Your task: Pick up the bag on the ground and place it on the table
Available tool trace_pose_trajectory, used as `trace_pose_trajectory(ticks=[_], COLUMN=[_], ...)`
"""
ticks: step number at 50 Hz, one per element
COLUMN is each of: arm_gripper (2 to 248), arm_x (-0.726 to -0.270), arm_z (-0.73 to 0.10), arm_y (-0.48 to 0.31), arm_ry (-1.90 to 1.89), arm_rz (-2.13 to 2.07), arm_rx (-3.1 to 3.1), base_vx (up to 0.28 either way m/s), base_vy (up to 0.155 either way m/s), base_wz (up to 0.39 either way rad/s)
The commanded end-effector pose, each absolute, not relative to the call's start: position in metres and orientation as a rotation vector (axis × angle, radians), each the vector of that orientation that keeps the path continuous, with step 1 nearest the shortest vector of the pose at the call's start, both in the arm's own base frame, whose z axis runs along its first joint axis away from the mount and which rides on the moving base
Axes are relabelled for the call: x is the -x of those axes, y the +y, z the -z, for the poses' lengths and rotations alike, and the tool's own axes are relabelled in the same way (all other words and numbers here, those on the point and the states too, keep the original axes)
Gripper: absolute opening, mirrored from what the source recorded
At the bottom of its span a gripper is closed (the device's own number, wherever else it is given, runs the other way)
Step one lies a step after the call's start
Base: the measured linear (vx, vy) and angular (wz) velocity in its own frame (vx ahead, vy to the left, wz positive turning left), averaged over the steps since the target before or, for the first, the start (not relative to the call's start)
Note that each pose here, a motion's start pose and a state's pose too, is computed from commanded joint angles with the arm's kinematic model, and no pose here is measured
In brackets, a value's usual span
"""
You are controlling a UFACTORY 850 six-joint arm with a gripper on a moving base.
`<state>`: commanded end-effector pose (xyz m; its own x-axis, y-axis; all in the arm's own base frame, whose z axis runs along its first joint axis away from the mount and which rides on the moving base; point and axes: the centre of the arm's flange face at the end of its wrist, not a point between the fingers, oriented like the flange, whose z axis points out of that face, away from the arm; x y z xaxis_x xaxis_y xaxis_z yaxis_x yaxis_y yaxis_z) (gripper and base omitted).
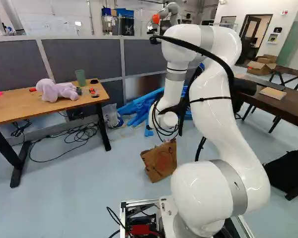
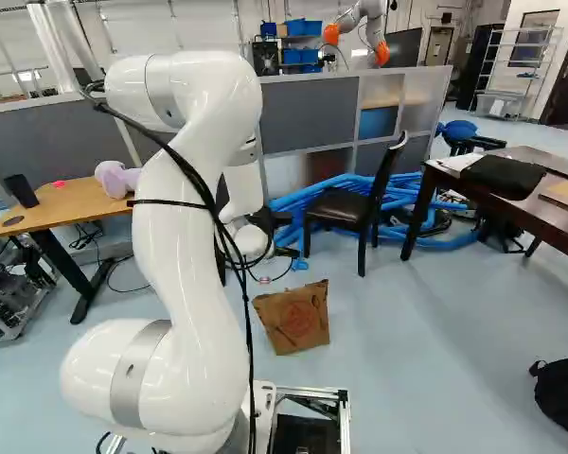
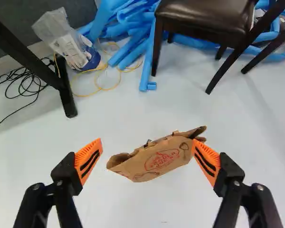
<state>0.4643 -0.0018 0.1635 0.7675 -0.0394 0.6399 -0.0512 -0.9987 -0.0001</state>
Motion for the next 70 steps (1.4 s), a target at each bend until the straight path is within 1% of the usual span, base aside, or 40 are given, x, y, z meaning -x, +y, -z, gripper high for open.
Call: trace_pose_trajectory(ticks=[38,53,70], arm_gripper=[247,247,247], arm_x=[-0.478,-0.493,-0.521], arm_z=[-0.112,-0.09,-0.062], arm_y=[-0.006,-0.008,-0.009], arm_ry=[-0.191,-0.23,-0.261], arm_rz=[-0.97,-0.959,-0.972], arm_rx=[-2.931,-2.921,-2.909], base_vx=[0.0,0.0,0.0], base_vy=[0.0,0.0,0.0], base_wz=[0.0,0.0,0.0])
